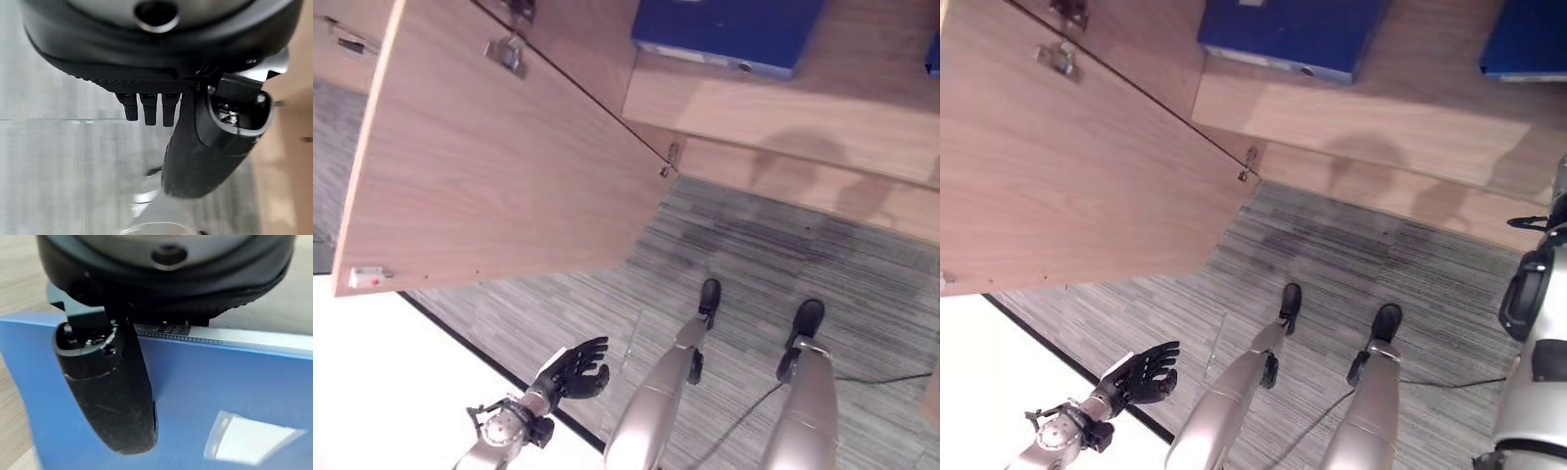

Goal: Put the empty folder in the office cabinet

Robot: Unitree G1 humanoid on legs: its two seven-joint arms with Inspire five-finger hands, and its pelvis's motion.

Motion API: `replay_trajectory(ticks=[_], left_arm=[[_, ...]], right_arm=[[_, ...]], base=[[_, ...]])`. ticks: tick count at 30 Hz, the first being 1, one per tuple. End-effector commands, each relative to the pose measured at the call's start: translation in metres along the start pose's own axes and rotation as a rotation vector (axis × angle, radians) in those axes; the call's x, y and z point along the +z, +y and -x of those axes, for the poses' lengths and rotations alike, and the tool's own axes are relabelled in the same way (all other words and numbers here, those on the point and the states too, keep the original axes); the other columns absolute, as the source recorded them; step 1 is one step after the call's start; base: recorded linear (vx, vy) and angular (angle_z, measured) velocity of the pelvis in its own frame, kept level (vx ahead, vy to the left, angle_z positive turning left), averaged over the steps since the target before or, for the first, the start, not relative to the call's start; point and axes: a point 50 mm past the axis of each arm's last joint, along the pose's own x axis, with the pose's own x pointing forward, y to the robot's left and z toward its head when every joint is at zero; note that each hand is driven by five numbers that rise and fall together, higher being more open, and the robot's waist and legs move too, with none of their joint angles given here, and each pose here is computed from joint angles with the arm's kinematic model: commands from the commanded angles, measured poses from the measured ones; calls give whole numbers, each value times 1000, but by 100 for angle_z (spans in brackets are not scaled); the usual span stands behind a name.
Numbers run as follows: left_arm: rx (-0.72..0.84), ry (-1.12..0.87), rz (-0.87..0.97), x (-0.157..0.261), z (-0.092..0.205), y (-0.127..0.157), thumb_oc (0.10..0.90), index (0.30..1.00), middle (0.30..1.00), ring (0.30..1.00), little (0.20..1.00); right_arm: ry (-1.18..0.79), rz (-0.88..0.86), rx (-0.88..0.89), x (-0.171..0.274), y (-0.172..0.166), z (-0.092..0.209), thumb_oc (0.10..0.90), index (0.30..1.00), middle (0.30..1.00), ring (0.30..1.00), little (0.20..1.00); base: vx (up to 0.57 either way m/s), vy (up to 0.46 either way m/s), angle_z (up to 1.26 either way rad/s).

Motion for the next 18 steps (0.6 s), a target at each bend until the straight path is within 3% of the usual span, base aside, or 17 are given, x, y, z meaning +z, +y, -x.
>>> replay_trajectory(ticks=[1, 8, 9, 10, 11, 18], left_arm=[[-25, 204, -33, -48, 25, -6, 800, 900, 900, 900, 900], [1, 199, 6, -50, 23, -9, 800, 900, 900, 900, 900], [7, 194, 7, -48, 20, -8, 800, 900, 900, 900, 900], [7, 195, 7, -48, 20, -8, 800, 900, 900, 900, 900], [11, 191, 6, -47, 19, -7, 800, 900, 900, 900, 900], [20, 169, 17, -41, 14, -7, 800, 900, 900, 900, 900]], right_arm=[[-257, 112, 240, 78, 55, 3, 400, 300, 300, 300, 300], [-286, 102, 188, 87, 47, 1, 400, 300, 300, 300, 300], [-273, 104, 175, 83, 43, 0, 417, 326, 326, 326, 326], [-273, 104, 173, 83, 43, 0, 587, 580, 580, 580, 580], [-270, 108, 167, 83, 41, -1, 800, 900, 900, 900, 900], [-232, 129, 116, 78, 34, -4, 800, 900, 900, 900, 900]], base=[[-35, -33, 20], [48, -17, 9], [0, 0, 0], [-53, -8, -4], [0, 0, 0], [24, -6, -1]])
